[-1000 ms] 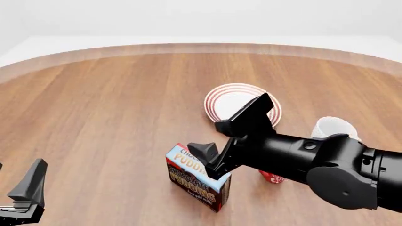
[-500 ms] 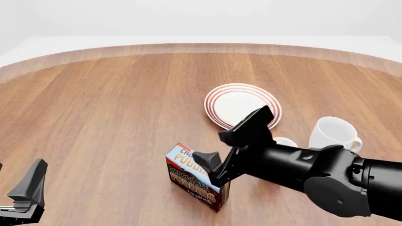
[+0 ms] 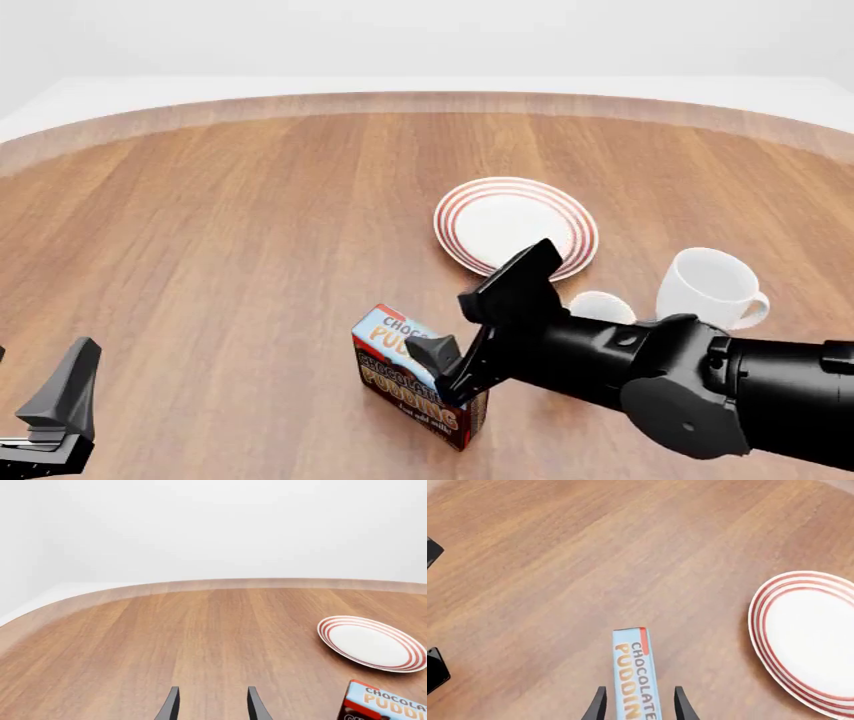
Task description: Put the chocolate pudding to the right of the plate.
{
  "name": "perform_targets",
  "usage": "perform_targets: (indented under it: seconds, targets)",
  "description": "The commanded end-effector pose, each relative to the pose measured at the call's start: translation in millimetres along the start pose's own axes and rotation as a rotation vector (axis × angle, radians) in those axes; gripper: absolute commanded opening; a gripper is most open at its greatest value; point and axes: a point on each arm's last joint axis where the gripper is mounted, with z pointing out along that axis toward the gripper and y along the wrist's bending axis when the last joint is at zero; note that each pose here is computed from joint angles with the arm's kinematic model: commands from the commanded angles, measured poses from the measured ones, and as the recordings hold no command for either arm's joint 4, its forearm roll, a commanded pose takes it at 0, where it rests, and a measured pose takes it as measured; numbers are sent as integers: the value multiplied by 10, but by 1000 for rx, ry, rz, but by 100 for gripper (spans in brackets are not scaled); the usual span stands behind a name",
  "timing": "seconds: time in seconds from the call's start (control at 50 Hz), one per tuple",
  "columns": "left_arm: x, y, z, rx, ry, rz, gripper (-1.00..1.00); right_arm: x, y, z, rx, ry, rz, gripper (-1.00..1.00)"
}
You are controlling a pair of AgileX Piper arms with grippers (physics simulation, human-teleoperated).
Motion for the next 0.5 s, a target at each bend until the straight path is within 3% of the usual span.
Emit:
perform_targets:
  seconds: [0.02,0.5]
  targets:
    - [0,0,0,0,0,0,100,54,3,54,-1,19,0,100]
    - [0,0,0,0,0,0,100,241,37,149,-13,26,36,100]
